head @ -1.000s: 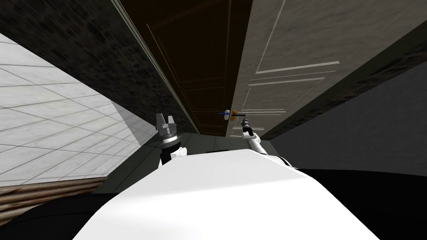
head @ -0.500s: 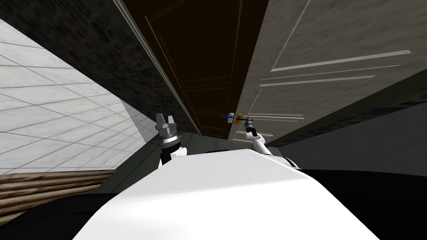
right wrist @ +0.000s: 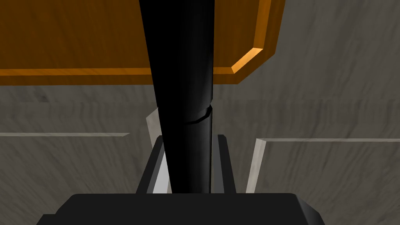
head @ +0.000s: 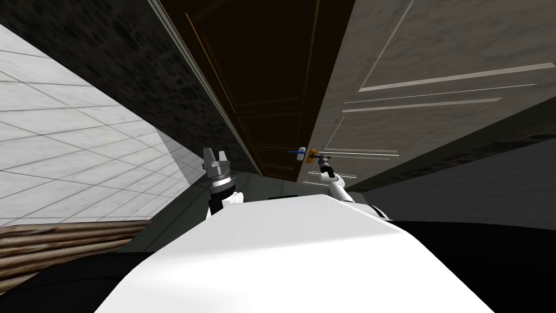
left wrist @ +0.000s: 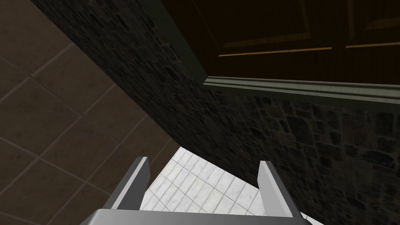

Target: Pull the door open

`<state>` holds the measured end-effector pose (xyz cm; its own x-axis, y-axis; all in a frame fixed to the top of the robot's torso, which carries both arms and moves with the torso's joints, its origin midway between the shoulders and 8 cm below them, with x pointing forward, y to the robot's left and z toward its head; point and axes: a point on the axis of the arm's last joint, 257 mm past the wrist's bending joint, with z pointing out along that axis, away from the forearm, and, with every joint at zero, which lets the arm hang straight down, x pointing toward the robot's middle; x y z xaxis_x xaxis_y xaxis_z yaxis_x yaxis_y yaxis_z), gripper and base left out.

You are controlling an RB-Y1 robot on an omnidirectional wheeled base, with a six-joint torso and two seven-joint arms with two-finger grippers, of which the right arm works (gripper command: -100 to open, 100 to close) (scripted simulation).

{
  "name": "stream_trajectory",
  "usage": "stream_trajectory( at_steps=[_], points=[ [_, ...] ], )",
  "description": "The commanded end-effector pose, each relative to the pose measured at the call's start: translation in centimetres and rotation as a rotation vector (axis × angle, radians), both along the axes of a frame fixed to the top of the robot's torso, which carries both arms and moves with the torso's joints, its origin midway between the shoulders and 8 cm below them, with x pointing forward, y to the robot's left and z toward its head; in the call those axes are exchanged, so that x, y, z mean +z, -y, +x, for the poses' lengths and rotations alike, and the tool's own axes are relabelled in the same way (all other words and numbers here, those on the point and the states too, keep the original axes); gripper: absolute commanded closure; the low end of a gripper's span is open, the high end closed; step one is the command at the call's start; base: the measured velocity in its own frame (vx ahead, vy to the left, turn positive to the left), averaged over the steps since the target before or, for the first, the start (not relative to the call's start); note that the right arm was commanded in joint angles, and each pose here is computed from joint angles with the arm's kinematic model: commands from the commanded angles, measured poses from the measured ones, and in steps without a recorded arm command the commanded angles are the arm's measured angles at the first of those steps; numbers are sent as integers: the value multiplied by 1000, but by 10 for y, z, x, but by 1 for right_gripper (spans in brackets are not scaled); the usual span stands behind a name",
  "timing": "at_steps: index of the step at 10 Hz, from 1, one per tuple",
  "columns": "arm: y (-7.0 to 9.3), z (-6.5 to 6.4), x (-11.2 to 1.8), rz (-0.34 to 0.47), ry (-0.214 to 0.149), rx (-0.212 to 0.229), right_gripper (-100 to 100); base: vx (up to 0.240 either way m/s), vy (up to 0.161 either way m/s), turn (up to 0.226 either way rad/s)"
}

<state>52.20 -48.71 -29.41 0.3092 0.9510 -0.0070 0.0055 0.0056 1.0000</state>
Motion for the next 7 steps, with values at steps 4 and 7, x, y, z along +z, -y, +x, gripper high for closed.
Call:
stream_trajectory(
  at_steps=[4,7],
  points=[
    [6,-5,-3,-2,-9,-2,100,-73,-19,30],
    [4,-5,-2,-3,-8,19,100,-172,-18,105]
  ],
)
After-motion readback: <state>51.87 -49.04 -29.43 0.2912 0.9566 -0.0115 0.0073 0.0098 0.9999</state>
